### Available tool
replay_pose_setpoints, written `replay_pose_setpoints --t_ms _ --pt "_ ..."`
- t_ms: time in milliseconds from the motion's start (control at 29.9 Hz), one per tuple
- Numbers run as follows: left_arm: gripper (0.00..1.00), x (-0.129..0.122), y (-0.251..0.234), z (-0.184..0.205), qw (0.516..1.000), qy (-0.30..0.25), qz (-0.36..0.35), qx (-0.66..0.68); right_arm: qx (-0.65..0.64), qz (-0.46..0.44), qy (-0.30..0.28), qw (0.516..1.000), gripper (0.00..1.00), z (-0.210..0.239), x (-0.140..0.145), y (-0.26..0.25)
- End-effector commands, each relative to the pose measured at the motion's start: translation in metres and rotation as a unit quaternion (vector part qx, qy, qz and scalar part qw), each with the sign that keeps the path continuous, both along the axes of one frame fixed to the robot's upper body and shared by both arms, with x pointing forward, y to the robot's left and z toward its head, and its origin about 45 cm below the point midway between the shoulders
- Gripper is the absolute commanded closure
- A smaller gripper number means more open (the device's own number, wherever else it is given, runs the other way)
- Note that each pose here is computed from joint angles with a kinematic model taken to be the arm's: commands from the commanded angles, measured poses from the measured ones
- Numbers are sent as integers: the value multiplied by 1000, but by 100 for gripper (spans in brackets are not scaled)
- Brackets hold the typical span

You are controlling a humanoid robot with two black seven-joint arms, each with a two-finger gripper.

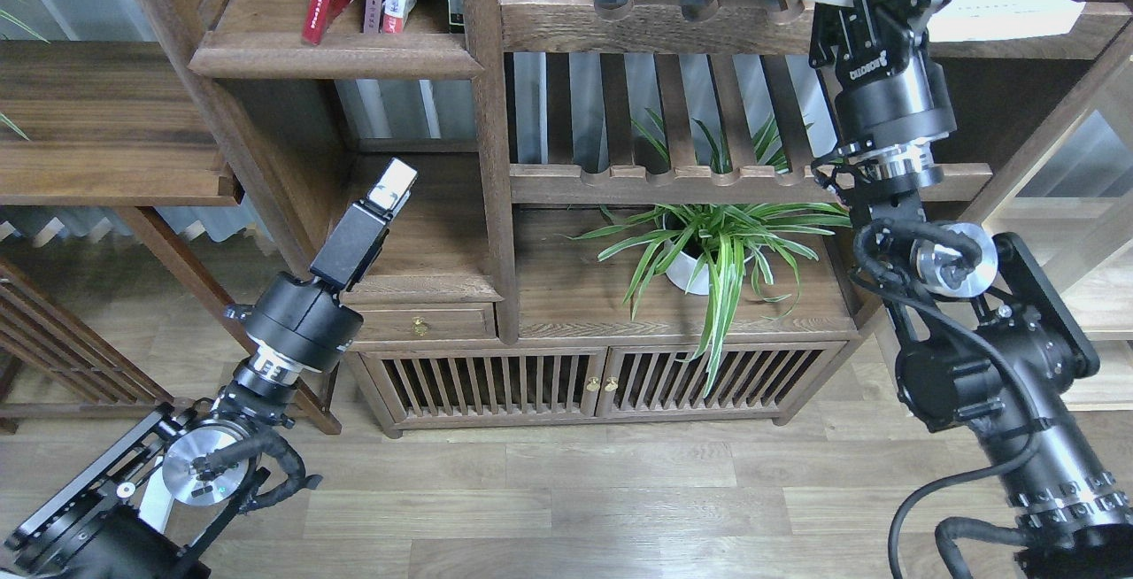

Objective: Organize books on shelf
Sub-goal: 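Grasp the yellow-green book and pull it off the top shelf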

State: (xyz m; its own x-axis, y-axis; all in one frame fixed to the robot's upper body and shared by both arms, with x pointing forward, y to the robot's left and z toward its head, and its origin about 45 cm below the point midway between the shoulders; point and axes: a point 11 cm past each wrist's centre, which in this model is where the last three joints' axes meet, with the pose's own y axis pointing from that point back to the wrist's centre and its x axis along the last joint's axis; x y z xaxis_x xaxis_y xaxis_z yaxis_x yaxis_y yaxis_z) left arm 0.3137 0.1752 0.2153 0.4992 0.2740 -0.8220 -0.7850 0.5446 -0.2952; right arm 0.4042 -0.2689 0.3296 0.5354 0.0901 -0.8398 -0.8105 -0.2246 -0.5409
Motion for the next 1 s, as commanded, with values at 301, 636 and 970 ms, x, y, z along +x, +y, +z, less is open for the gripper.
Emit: replay_pose_setpoints --t_ms 301,636,970 --pt "1 -2 -2 1 1000 -4 -4 5 -20 -19 11 1000 99 -36 -25 -24" --pt "1 -4 -1 -2 1000 -1 -3 6 -21 -17 44 999 99 -62 -37 -24" --pt "1 -2 -1 0 1000 -3 -5 8 -14 -6 74 997 99 -86 -48 -13"
